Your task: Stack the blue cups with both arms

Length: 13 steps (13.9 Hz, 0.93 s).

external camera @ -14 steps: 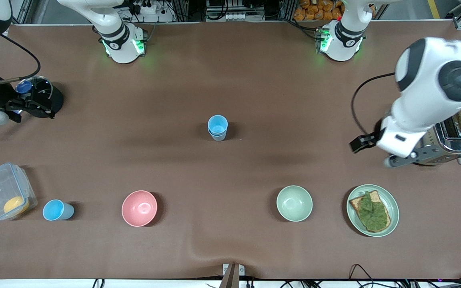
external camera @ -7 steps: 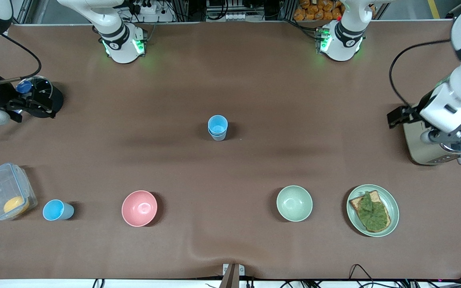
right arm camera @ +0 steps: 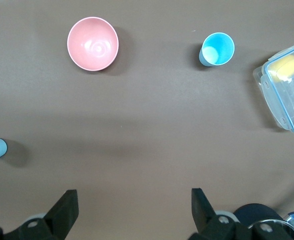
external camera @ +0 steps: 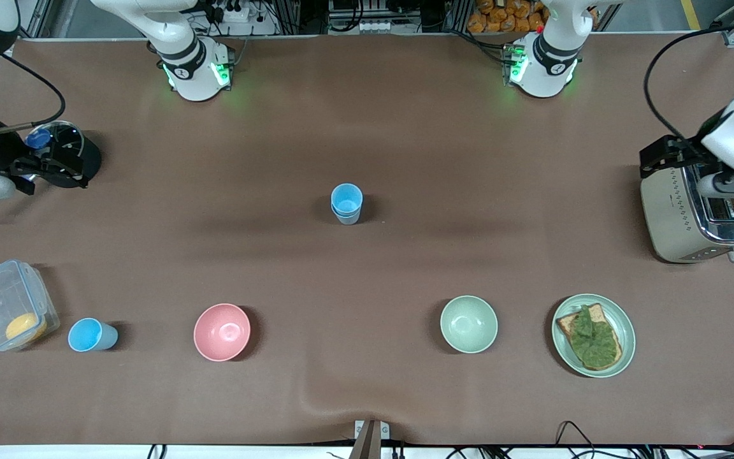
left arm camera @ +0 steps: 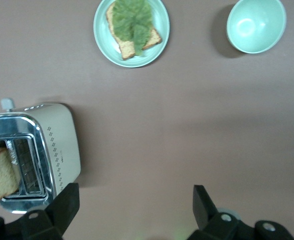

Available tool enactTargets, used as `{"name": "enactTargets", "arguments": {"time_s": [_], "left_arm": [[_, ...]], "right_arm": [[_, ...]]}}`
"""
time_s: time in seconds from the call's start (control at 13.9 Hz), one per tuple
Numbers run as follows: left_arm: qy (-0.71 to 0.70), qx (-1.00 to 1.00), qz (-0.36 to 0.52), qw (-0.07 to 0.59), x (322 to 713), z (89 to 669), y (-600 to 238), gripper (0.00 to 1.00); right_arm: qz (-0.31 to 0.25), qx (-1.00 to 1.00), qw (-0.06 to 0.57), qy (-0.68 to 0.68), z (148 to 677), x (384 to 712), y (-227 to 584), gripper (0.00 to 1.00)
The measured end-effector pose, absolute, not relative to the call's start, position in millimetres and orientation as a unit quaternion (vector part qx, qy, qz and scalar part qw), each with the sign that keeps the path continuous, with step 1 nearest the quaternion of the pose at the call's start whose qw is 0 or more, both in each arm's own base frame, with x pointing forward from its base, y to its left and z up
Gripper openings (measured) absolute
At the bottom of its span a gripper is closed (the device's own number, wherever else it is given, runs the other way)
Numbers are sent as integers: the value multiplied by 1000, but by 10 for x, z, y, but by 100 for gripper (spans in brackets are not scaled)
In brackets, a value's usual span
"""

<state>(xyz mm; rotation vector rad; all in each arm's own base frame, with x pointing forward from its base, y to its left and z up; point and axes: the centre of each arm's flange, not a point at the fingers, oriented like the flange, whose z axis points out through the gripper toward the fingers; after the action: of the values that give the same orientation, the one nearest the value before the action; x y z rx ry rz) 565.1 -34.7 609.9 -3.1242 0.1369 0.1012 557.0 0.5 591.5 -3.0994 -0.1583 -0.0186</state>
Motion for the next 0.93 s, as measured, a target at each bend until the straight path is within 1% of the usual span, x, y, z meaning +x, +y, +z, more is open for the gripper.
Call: {"name": "enactTargets", "arguments": {"time_s": [0.14,0.93], "left_arm": [[19,-999,34,-10,5659,6089,-278,100],[3,-999,35,-11,5660,6081,-320,100]], "right_arm": [[-6,-999,19,-51,5915,5570,4,100],[-4,-999,19,-51,5912,5567,1,100]]}}
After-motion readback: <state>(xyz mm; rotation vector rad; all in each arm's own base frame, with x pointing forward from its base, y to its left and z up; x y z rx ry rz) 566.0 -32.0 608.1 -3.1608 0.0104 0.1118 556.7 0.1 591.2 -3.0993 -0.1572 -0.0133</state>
